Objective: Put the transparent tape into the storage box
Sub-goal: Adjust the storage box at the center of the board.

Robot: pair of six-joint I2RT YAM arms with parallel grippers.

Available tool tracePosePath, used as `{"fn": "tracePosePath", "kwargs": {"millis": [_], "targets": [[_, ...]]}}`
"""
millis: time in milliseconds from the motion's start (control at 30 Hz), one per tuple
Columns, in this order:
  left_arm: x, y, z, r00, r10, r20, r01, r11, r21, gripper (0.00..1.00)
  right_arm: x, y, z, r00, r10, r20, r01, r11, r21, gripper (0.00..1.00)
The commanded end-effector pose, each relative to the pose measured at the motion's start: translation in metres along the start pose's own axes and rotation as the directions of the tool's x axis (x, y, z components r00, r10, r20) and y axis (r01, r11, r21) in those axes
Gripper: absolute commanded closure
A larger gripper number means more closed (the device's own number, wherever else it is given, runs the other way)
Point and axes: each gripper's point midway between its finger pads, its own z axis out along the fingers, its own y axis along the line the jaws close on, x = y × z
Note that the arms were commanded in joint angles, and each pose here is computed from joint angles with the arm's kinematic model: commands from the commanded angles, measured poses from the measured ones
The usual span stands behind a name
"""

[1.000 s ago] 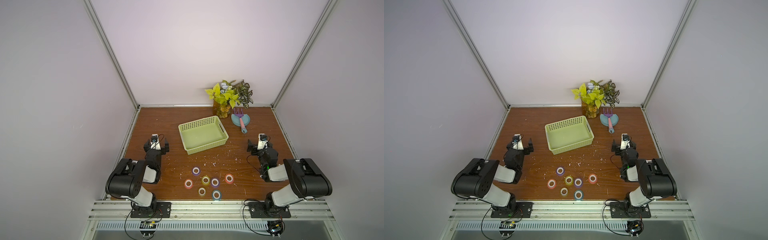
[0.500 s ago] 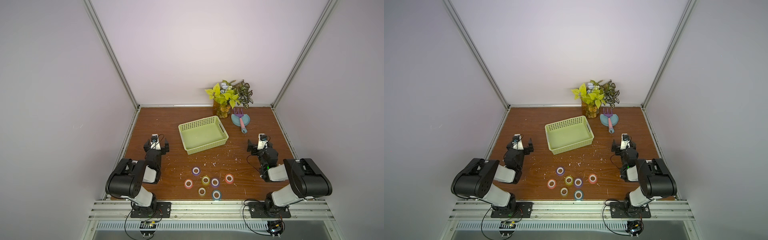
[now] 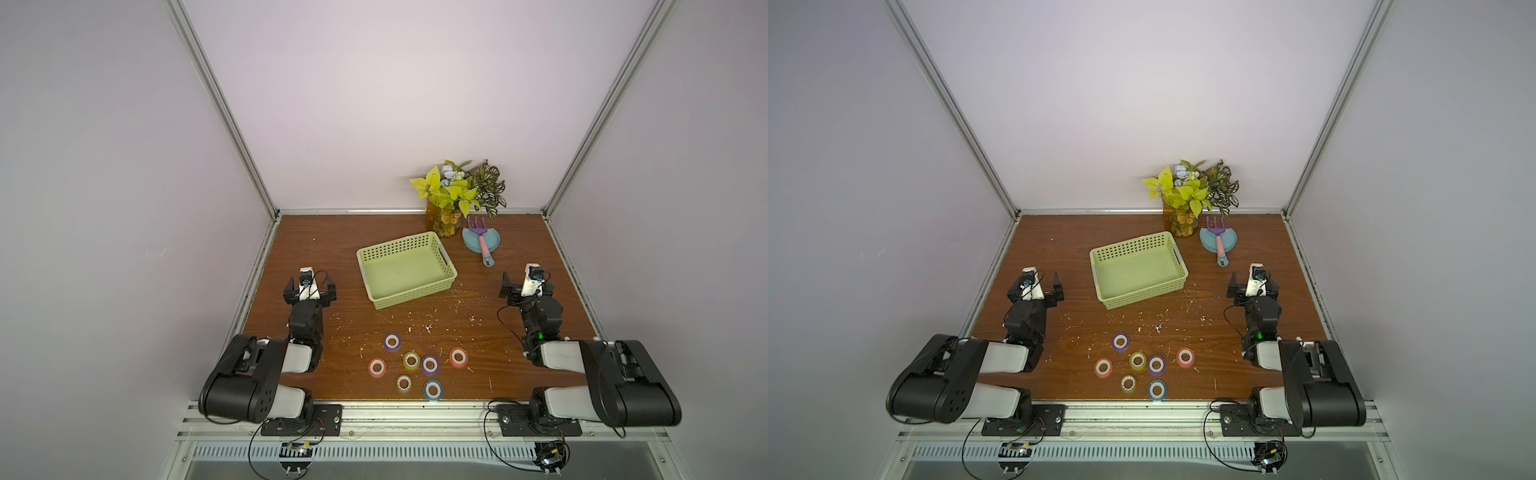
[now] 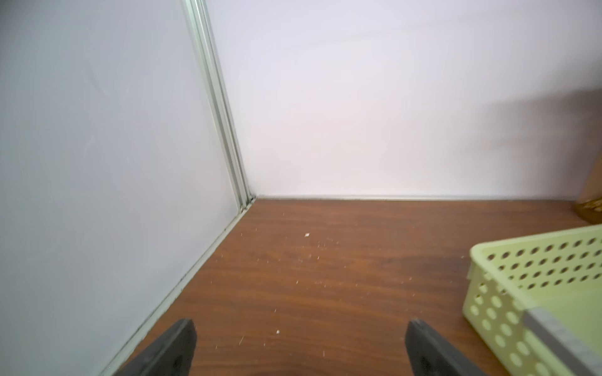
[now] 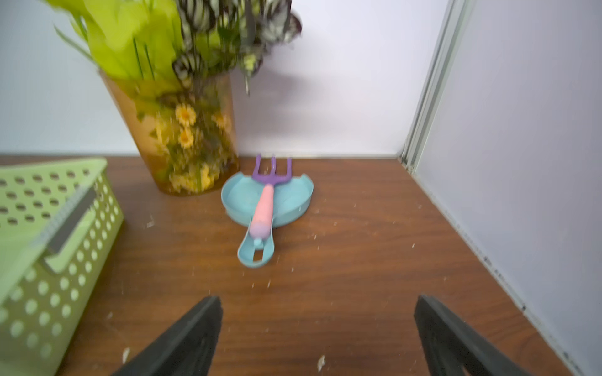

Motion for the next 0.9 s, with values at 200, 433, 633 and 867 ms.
{"fn": "tracePosePath", "kwargs": {"millis": [200, 433, 633, 867], "targets": [[-0.060, 0.037, -0.039, 0.957, -0.235, 0.171, 0.253, 0.963, -0.092, 0.01, -0.061, -0.003, -0.025, 0.975, 0.220, 0.030, -0.220, 0.975, -0.006, 0.01], [-0.087, 0.029, -0.040, 0.928, -0.367, 0.062, 0.369, 0.930, -0.011, 0.01, -0.072, 0.022, -0.041, 0.945, 0.315, -0.090, -0.325, 0.936, -0.133, 0.01], [-0.086, 0.004, -0.031, 0.917, -0.395, -0.059, 0.398, 0.913, 0.084, 0.01, -0.060, 0.051, -0.037, 0.915, 0.289, -0.283, -0.357, 0.906, -0.228, 0.00], [-0.072, -0.020, -0.016, 0.879, -0.431, -0.205, 0.462, 0.877, 0.133, 0.01, -0.036, 0.088, -0.038, 0.870, 0.170, -0.463, -0.347, 0.878, -0.330, 0.00]]}}
